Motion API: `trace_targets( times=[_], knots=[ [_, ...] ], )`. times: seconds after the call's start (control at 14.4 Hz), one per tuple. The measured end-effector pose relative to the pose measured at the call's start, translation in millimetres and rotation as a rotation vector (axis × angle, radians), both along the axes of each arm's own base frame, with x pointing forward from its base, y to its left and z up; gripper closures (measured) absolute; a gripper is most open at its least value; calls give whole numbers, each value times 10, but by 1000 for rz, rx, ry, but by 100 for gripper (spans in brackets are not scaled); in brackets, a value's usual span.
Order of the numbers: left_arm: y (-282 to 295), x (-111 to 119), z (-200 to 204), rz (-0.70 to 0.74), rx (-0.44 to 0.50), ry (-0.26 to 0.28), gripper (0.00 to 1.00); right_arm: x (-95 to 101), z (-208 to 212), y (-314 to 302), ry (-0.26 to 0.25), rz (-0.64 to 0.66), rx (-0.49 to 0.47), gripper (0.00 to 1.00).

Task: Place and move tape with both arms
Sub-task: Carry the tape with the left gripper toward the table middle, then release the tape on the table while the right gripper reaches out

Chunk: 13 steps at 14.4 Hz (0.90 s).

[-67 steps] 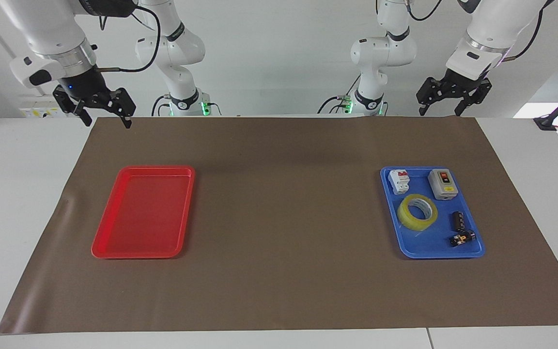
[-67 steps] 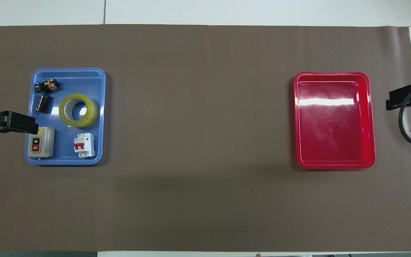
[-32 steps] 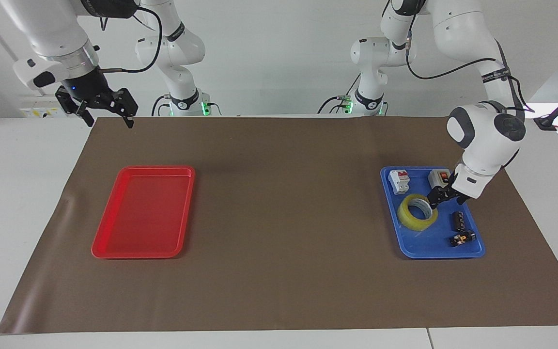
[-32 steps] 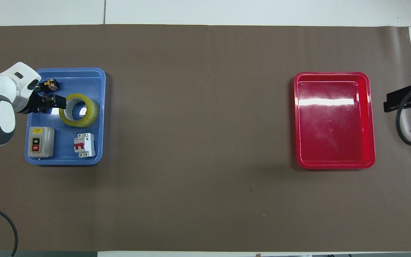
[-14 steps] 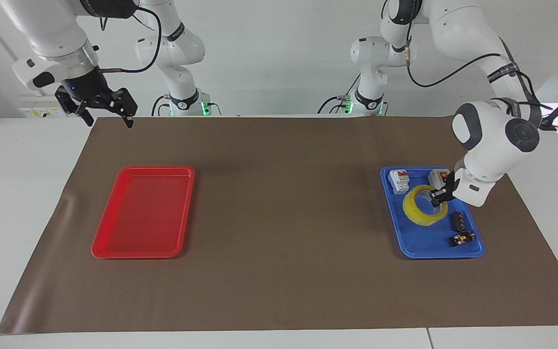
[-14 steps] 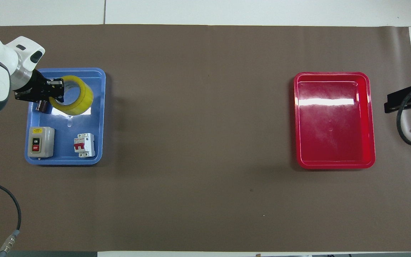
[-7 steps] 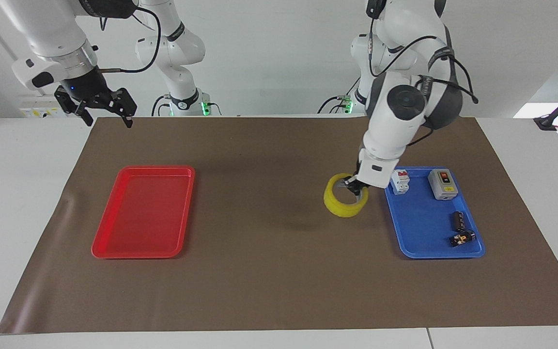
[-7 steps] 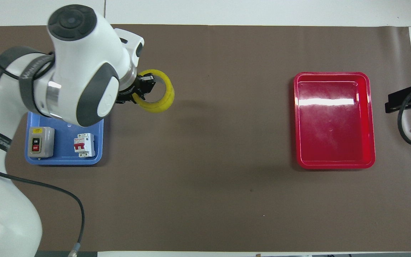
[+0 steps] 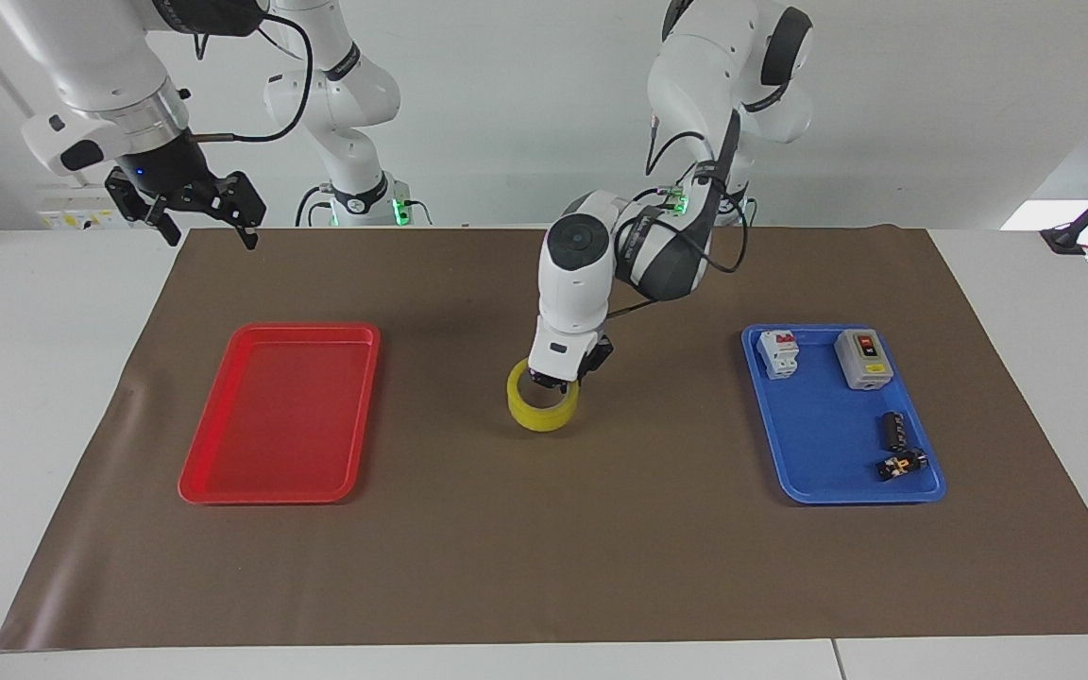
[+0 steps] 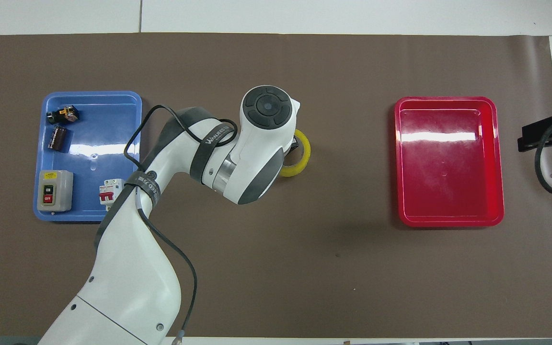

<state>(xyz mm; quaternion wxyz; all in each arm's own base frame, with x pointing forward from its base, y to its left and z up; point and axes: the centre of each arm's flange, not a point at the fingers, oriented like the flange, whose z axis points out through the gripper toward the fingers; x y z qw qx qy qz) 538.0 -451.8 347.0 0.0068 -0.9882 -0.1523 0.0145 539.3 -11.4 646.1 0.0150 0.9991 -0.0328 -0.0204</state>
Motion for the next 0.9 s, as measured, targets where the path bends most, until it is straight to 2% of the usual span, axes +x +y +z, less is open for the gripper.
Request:
trace_targets(
  times=[0.28,0.62,0.9],
  knots=[
    [100,78,-171,18,7,-6,78,0,0,-2,0,0,0,0],
    [92,0,-345,11,-3,-18,78,0,0,-14,0,-3,0,0],
    [125,39,-246,18,1,-18,40,0,0,-20,0,-4,0,0]
  ],
)
